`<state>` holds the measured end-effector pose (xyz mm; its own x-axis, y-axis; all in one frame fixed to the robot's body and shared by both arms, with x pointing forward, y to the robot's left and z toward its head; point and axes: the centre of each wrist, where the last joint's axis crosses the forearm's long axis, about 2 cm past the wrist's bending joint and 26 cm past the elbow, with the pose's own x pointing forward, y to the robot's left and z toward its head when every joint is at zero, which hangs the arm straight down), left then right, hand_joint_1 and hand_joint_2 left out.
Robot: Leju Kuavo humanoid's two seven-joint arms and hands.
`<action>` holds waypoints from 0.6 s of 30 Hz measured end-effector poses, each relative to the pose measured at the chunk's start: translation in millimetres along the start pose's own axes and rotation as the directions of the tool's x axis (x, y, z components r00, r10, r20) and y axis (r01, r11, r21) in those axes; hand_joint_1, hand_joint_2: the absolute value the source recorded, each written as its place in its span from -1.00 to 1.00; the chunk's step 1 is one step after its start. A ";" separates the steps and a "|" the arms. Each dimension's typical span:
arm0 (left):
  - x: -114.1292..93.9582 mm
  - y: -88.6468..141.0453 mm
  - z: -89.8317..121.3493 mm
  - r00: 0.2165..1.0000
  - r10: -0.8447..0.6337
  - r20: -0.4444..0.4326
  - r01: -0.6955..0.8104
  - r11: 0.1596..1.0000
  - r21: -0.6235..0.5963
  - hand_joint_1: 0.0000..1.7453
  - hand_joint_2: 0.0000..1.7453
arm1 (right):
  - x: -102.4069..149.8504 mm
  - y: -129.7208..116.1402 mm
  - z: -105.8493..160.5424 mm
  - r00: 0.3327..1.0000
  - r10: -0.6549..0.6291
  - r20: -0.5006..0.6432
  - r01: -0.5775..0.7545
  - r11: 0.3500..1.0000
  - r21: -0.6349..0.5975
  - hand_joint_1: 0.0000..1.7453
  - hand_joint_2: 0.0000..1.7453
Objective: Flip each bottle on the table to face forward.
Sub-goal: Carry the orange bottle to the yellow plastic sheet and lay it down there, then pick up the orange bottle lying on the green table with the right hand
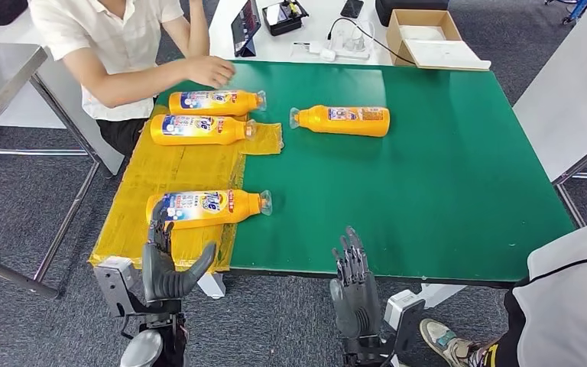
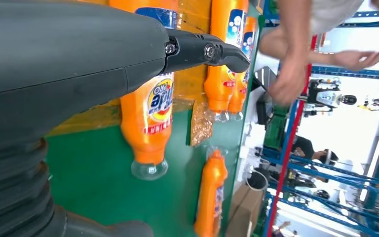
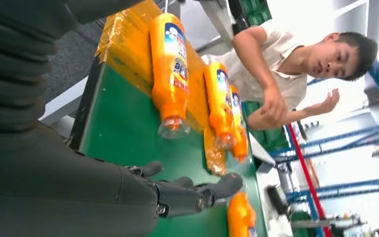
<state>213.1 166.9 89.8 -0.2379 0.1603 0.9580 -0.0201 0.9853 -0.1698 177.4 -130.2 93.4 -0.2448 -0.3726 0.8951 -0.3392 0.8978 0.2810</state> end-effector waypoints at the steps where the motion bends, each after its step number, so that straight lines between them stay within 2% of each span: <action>1: 2.6 -0.2 3.2 1.000 0.006 0.004 -0.006 1.000 0.014 -1.00 1.00 | 0.9 0.0 0.1 1.000 0.002 -0.011 -0.002 1.000 -0.030 -1.00 -1.00; 4: 10.5 0.6 13.4 1.000 0.017 0.013 -0.018 0.996 0.082 -1.00 1.00 | 2.7 -2.3 2.1 0.996 0.039 -0.086 -0.052 0.986 -0.160 -1.00 -1.00; 8: 21.2 -1.6 25.5 0.999 0.013 0.048 -0.019 0.991 0.132 -1.00 1.00 | 6.2 -10.2 3.9 0.970 0.214 -0.113 -0.237 0.936 -0.261 -1.00 1.00; 12: 28.6 -9.1 28.3 0.996 0.016 0.090 -0.027 0.992 0.122 -1.00 1.00 | 10.8 -30.4 0.3 0.901 0.429 -0.066 -0.432 0.873 -0.228 -1.00 1.00; 18: 31.9 -15.5 30.6 0.994 0.026 0.105 -0.036 0.995 0.092 -1.00 1.00 | 13.9 -48.1 -1.4 0.862 0.503 -0.056 -0.502 0.834 -0.230 -1.00 1.00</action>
<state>176.2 155.0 115.9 -0.3392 0.1786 0.9236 -0.1006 0.9693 -0.2243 191.6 -178.2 92.8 -0.3305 0.1435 0.9328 0.0492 0.9896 -0.1348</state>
